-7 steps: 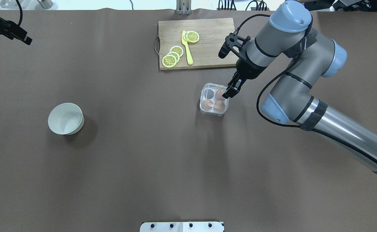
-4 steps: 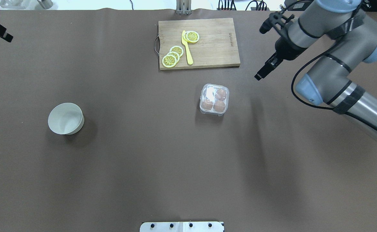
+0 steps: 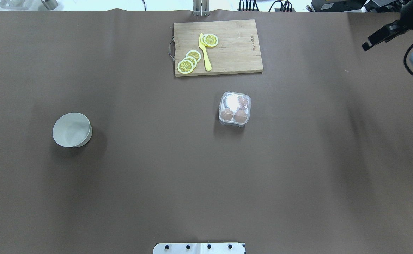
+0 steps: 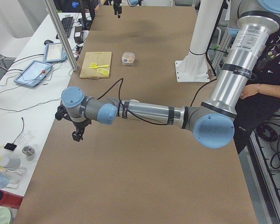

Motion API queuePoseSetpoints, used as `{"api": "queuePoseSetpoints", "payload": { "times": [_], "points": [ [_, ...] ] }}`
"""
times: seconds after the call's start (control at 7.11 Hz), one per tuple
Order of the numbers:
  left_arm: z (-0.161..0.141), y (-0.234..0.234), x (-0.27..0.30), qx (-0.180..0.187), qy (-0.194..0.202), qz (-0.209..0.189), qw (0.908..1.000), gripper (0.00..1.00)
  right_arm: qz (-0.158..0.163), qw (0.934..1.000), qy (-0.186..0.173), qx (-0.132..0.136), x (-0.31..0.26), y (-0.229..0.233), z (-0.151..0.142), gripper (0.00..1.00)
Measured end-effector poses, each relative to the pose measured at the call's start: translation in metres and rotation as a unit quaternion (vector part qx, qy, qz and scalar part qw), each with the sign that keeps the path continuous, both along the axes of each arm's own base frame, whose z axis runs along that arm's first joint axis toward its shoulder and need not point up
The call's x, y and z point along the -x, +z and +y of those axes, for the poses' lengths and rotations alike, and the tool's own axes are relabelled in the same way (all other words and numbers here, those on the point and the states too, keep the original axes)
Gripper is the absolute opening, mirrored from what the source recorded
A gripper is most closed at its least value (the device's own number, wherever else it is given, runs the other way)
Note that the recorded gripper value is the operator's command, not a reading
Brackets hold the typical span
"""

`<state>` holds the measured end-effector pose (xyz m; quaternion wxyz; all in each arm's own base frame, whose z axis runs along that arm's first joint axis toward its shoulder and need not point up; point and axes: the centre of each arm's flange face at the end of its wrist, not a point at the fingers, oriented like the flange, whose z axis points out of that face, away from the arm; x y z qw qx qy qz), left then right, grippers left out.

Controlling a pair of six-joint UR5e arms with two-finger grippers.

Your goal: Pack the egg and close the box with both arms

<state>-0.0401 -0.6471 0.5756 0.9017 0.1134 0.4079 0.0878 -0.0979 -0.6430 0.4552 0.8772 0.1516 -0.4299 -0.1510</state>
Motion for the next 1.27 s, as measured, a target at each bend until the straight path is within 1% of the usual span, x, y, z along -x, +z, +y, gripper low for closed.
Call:
{"api": "queuePoseSetpoints", "payload": {
  "times": [0.14, 0.28, 0.42, 0.56, 0.7, 0.99, 1.27],
  "points": [
    [0.005, 0.020, 0.022, 0.020, 0.005, -0.007, 0.9998, 0.98, 0.010, 0.9993, 0.029, 0.020, -0.038, 0.019, 0.002, 1.00],
    [0.010, 0.031, 0.035, 0.034, 0.010, -0.012, 0.9993, 0.98, 0.030, 0.9978, 0.052, 0.030, -0.060, 0.034, 0.004, 1.00],
    [0.015, 0.040, 0.040, 0.044, 0.012, -0.013, 0.9989, 0.98, 0.058, 0.9953, 0.068, 0.036, -0.071, 0.051, 0.003, 1.00],
    [0.020, 0.047, 0.041, 0.050, 0.013, -0.013, 0.9986, 0.98, 0.076, 0.9930, 0.077, 0.048, -0.077, 0.069, 0.000, 1.00],
    [0.021, 0.050, 0.039, 0.055, 0.014, -0.013, 0.9983, 0.98, 0.079, 0.9914, 0.080, 0.066, -0.085, 0.089, 0.002, 1.00],
    [0.022, 0.056, 0.036, 0.062, 0.015, -0.010, 0.9979, 0.98, 0.078, 0.9891, 0.074, 0.101, -0.102, 0.131, 0.022, 1.00],
    [0.024, 0.059, 0.035, 0.070, 0.016, -0.010, 0.9973, 0.98, 0.071, 0.9854, 0.069, 0.138, -0.124, 0.151, 0.038, 1.00]
  ]
}}
